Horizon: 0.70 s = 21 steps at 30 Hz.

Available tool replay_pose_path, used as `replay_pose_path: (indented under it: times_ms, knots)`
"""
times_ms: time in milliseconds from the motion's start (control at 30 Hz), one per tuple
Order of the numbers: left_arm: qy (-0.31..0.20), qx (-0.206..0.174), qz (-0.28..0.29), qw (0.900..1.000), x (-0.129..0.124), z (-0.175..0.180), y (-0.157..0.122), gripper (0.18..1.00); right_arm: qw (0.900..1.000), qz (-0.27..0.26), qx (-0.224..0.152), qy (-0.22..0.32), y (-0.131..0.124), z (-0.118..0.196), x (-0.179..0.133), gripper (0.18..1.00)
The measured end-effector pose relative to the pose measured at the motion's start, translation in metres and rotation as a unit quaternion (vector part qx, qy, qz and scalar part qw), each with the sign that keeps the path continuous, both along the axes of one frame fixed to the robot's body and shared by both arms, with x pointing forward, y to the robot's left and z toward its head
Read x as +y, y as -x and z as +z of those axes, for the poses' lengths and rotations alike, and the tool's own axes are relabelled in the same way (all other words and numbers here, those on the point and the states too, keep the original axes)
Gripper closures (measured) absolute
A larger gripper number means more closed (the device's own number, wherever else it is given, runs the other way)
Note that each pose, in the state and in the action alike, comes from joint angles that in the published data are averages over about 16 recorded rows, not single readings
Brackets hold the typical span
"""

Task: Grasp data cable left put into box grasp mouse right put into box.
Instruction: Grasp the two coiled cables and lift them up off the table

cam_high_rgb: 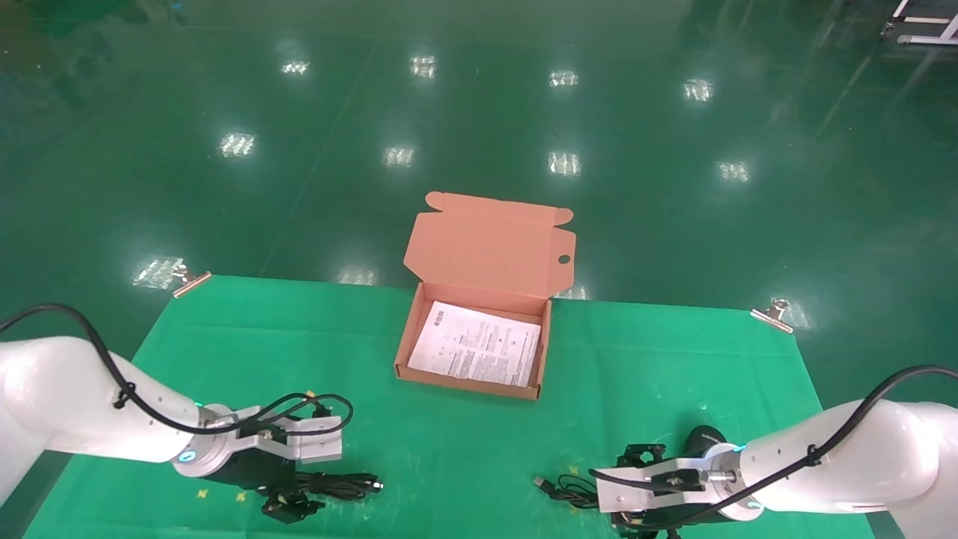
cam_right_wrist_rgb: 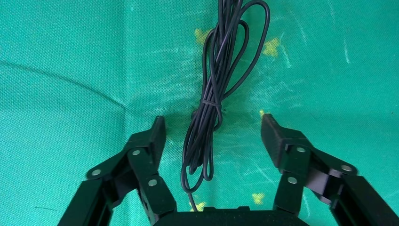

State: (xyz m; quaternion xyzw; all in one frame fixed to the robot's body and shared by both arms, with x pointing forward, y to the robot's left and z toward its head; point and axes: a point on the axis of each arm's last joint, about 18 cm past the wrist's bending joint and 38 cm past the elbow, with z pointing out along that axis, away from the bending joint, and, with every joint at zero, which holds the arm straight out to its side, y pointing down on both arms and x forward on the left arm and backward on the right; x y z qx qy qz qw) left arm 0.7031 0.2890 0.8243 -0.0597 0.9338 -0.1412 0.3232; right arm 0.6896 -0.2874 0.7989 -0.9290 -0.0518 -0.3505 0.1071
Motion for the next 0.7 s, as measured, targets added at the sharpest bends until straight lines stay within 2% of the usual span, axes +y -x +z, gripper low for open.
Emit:
replay_pose_path:
  times_ms: [400,700]
  knots:
    - [-0.001,0.0,-0.001,1.0,-0.0001,-0.0002,0.0004,0.534,1.0,0.001,0.0,-0.001,0.0007,0.0003,0.0005,0.505]
    - [-0.001,0.0,-0.001,1.0,0.0,-0.0004,0.0006,0.721,1.0,0.002,0.0,-0.001,0.001,0.0004,0.0007,0.719]
